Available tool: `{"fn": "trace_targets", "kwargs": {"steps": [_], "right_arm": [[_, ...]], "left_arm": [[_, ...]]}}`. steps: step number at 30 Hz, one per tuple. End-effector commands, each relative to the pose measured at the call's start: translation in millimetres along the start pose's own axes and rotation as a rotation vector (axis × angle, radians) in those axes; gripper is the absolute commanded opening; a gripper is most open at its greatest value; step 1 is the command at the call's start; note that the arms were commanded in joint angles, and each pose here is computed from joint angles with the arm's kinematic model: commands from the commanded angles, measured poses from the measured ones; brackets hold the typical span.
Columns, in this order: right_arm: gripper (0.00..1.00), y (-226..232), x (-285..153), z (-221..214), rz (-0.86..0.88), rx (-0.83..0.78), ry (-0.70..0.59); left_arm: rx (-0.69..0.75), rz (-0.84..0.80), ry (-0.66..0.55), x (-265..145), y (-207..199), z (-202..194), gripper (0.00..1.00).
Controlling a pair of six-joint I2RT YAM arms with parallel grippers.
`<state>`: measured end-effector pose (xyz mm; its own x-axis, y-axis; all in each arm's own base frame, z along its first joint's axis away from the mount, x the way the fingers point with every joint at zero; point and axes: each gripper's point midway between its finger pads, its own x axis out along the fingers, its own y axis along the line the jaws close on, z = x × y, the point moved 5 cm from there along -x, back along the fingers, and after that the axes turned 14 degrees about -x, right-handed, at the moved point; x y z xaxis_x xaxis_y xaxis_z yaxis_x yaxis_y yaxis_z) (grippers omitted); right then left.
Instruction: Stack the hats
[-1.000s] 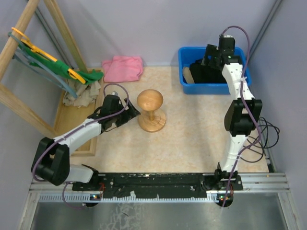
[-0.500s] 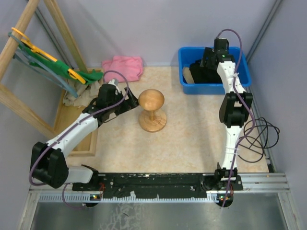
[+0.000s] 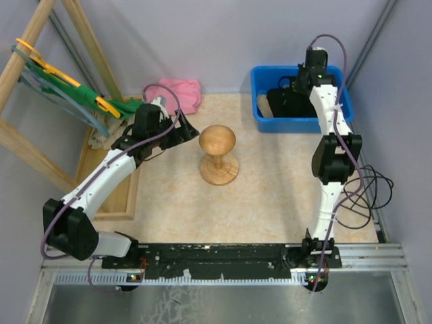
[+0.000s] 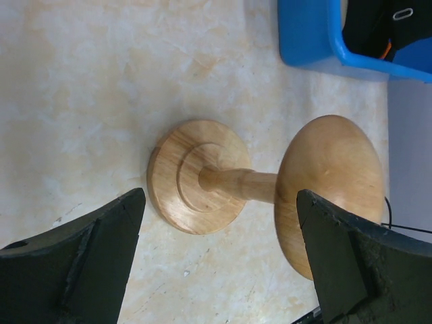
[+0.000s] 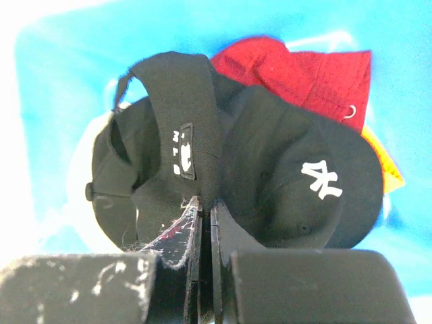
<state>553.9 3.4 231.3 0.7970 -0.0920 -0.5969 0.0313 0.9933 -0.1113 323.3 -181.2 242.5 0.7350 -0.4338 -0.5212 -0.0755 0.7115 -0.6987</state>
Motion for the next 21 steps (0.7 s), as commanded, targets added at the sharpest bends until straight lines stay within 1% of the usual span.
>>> {"fn": "trace_targets", "kwargs": {"steps": [1, 8, 11, 16, 18, 19, 21], "right_arm": [[0.0, -16, -93, 74, -0.009, 0.02, -0.249], [0.0, -9, -164, 99, 0.081, 0.03, -0.362], [0.0, 3, -197, 103, 0.156, 0.036, -0.393], [0.0, 52, -244, 94, 0.321, 0.009, -0.395], [0.0, 79, -254, 82, 0.402, -0.018, -0.363], [0.0, 88, -270, 79, 0.437, -0.034, -0.364], [0.0, 110, -283, 65, 0.496, -0.086, -0.338]], "left_arm": [[0.033, -0.009, -0.018, -6, -11, 13, 0.99], [-0.013, -0.033, -0.015, -17, -24, 38, 0.99], [-0.035, -0.048, -0.01, -21, -29, 47, 0.99], [-0.052, -0.078, -0.004, -26, -33, 59, 0.99], [-0.051, -0.088, 0.0, -28, -33, 61, 0.99], [-0.052, -0.098, 0.006, -30, -34, 62, 0.99], [-0.056, -0.114, 0.012, -33, -35, 64, 0.99]]}}
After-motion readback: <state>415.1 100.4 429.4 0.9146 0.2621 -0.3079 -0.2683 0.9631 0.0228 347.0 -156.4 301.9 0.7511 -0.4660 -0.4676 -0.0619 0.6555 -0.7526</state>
